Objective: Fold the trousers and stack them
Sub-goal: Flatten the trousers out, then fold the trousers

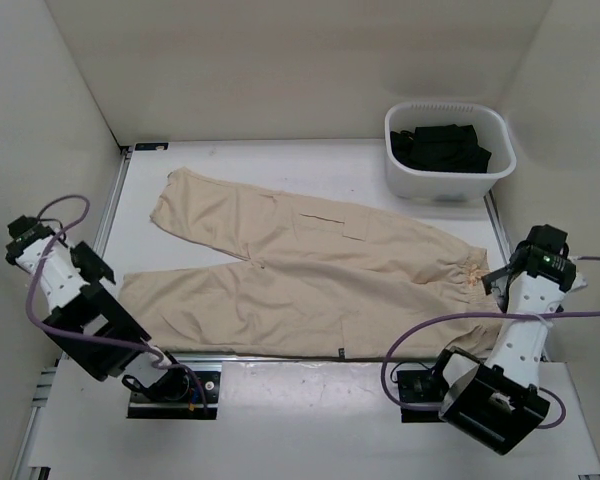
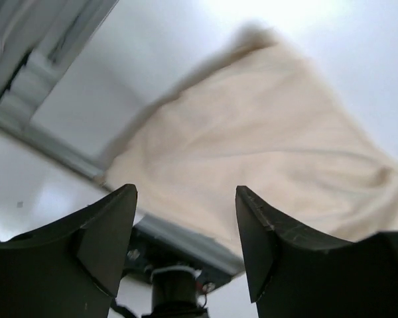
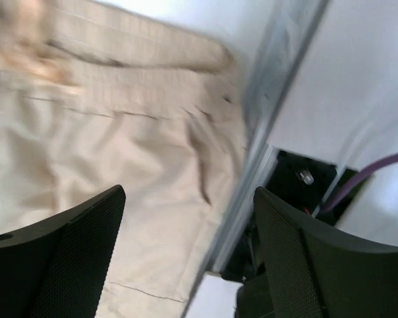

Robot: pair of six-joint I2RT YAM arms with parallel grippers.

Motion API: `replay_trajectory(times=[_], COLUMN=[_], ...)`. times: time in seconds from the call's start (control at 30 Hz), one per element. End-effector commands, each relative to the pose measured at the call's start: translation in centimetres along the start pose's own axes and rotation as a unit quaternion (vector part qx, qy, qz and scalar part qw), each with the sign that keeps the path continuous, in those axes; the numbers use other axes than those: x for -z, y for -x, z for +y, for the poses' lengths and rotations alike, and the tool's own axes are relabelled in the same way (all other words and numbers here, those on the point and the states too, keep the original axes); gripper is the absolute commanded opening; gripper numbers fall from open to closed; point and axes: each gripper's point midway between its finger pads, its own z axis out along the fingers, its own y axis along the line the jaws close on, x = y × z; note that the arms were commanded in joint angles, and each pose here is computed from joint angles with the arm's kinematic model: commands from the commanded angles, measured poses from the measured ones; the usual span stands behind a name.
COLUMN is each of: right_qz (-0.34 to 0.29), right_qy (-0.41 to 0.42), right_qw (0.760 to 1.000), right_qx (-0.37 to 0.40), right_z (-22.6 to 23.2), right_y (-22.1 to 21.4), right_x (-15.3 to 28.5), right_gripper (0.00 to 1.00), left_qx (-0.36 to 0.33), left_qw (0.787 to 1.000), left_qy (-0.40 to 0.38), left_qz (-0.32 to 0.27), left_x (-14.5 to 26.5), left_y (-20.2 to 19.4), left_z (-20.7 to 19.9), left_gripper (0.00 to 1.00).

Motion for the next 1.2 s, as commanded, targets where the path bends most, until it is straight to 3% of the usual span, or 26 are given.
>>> replay_trajectory(times=[0.0,0.07,0.23,0.33,0.47,0.57,0.67,0.73,0.8,0.87,0.9,0.97,1.0,1.17], right_qz=[-0.065,-0.069,0.052,0.08,0.07,0.037,0.002,-0.035,-0.057,-0.031,-0.023,-0.004,-0.002,0.049], right_qy=[0.036,0.063,0.071,0.035,-0.012,0.01,0.017,0.035,0.076,0.09,0.093,0.094,0.092,0.064], right_qw=[0.997,0.995,0.995,0.996,0.997,0.998,0.998,0.998,0.995,0.995,0.995,0.995,0.996,0.997], right_qx=[0.005,0.023,0.041,0.024,0.021,0.045,0.059,0.046,0.034,0.028,0.023,0.027,0.023,0.021], right_z=[2.4,4.4,7.7,7.2,5.8,7.5,8.5,10.1,12.6,14.8,15.9,18.3,19.0,22.1], right_y=[3.1,3.0,-2.1,-3.8,-4.0,-1.4,1.5,4.5,6.6,6.7,6.7,7.2,7.5,6.4], right_x=[2.6,2.5,-2.5,-5.7,-7.5,-5.9,-3.0,-0.6,1.0,0.0,-0.3,-2.1,-2.8,-7.7], right_gripper=[0.79,0.74,0.62,0.59,0.59,0.59,0.7,0.76,0.79,0.81,0.81,0.81,0.81,0.81], left_qx=[-0.066,-0.083,-0.107,-0.108,-0.108,-0.125,-0.161,-0.18,-0.205,-0.221,-0.231,-0.242,-0.245,-0.276], left_qw=[0.988,0.99,0.994,0.994,0.994,0.989,0.974,0.964,0.957,0.956,0.958,0.954,0.956,0.951], left_qy=[-0.121,-0.103,-0.027,-0.004,0.008,-0.048,-0.111,-0.127,-0.154,-0.156,-0.153,-0.157,-0.153,-0.121], left_qz=[-0.067,-0.053,0.027,0.006,-0.025,-0.055,-0.111,-0.148,-0.134,-0.112,-0.072,-0.075,-0.05,-0.072], left_x=[4.0,1.6,-5.9,-8.1,-7.7,-3.8,1.5,4.2,3.6,1.7,-1.6,-2.7,-5.4,-9.4], left_y=[1.2,1.5,0.6,1.9,4.9,6.2,8.4,9.9,10.0,10.3,10.0,11.9,11.9,13.7], left_z=[-6.8,-7.1,-5.9,-5.3,-5.4,-8.5,-12.9,-14.9,-17.7,-19.5,-20.8,-22.8,-23.5,-26.8], left_gripper=[0.72,0.72,0.69,0.69,0.69,0.72,0.77,0.87,0.91,0.92,0.92,0.9,0.89,0.88])
